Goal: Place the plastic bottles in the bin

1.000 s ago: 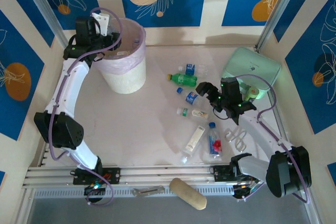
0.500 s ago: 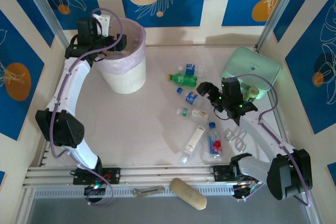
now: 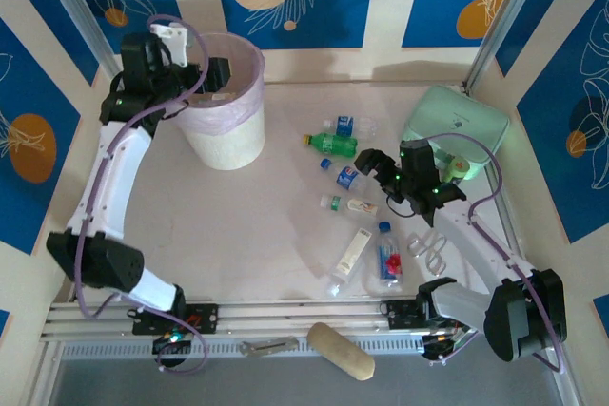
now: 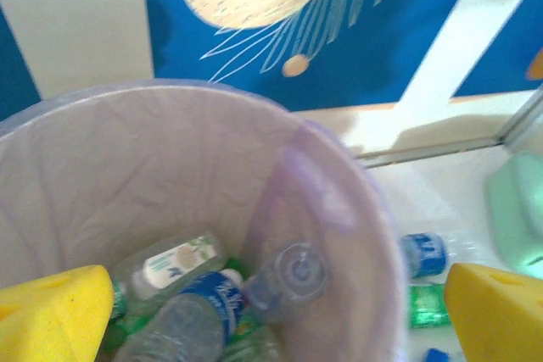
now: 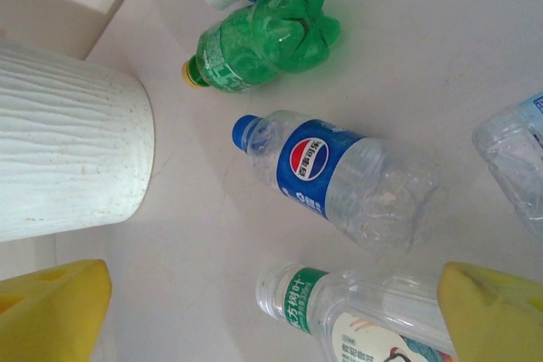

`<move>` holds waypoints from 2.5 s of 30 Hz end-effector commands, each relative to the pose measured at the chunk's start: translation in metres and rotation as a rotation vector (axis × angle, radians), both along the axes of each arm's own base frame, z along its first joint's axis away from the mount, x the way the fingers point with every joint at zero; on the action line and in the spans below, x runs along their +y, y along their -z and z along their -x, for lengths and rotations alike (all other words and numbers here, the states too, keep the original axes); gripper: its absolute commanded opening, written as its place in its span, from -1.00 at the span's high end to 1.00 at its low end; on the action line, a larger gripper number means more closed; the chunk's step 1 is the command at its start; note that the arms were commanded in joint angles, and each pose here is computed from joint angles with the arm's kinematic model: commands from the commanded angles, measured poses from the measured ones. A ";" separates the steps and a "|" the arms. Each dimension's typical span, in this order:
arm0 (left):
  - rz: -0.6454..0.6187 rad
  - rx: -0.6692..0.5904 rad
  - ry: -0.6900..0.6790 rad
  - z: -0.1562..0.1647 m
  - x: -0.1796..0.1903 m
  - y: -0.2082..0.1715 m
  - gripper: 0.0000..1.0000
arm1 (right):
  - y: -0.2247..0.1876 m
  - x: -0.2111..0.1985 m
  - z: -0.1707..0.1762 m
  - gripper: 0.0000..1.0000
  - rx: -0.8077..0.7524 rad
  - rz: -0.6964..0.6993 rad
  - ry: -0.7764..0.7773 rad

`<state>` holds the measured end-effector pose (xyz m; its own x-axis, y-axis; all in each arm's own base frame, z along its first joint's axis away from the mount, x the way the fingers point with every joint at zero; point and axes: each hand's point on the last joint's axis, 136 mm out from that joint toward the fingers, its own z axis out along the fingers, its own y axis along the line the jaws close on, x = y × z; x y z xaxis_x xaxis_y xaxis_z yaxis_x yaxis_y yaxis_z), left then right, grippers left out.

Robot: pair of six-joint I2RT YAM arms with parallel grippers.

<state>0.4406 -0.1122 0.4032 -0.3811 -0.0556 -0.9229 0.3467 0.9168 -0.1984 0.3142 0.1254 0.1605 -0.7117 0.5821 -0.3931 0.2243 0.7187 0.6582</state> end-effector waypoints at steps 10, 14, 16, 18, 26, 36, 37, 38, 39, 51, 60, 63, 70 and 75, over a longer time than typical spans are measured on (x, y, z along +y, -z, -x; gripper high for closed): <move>0.178 0.125 0.317 0.102 -0.116 0.090 -0.99 | 0.019 0.011 0.051 -0.91 0.205 0.228 -0.086; 0.184 0.148 0.363 0.117 -0.127 0.120 -0.99 | 0.034 0.023 0.086 -0.87 0.296 0.287 -0.102; 0.191 0.159 0.365 0.121 -0.128 0.134 -0.99 | 0.042 0.024 0.103 -0.87 0.353 0.322 -0.097; 0.200 0.176 0.360 0.123 -0.128 0.148 -0.99 | 0.048 0.023 0.115 -0.87 0.395 0.355 -0.084; 0.280 0.262 0.323 0.131 -0.127 0.202 -0.99 | 0.068 0.025 0.141 -0.80 0.520 0.388 -0.045; 0.264 0.299 0.307 0.135 -0.126 0.226 -0.99 | 0.107 0.045 0.143 -0.79 0.617 0.340 -0.039; 0.259 0.298 0.307 0.135 -0.125 0.226 -0.99 | 0.110 0.046 0.143 -0.79 0.623 0.342 -0.034; 0.257 0.297 0.306 0.135 -0.125 0.226 -0.99 | 0.113 0.047 0.142 -0.79 0.625 0.342 -0.028; 0.255 0.295 0.303 0.134 -0.125 0.226 -0.99 | 0.115 0.049 0.140 -0.79 0.619 0.336 -0.028; 0.256 0.294 0.276 0.136 -0.121 0.225 -0.99 | 0.138 0.062 0.131 -0.67 0.619 0.366 -0.049; 0.248 0.290 0.262 0.137 -0.118 0.223 -0.99 | 0.127 0.069 0.118 -0.07 0.550 0.370 -0.078; 0.254 0.293 0.267 0.138 -0.119 0.223 -0.99 | 0.112 0.075 0.107 -0.01 0.491 0.359 -0.101; 0.272 0.350 0.313 0.144 -0.132 0.225 -0.99 | 0.047 0.097 0.050 0.03 0.219 0.182 -0.184; 0.297 0.371 0.395 0.154 -0.157 0.221 -0.99 | 0.008 0.091 0.006 0.03 0.040 0.126 -0.149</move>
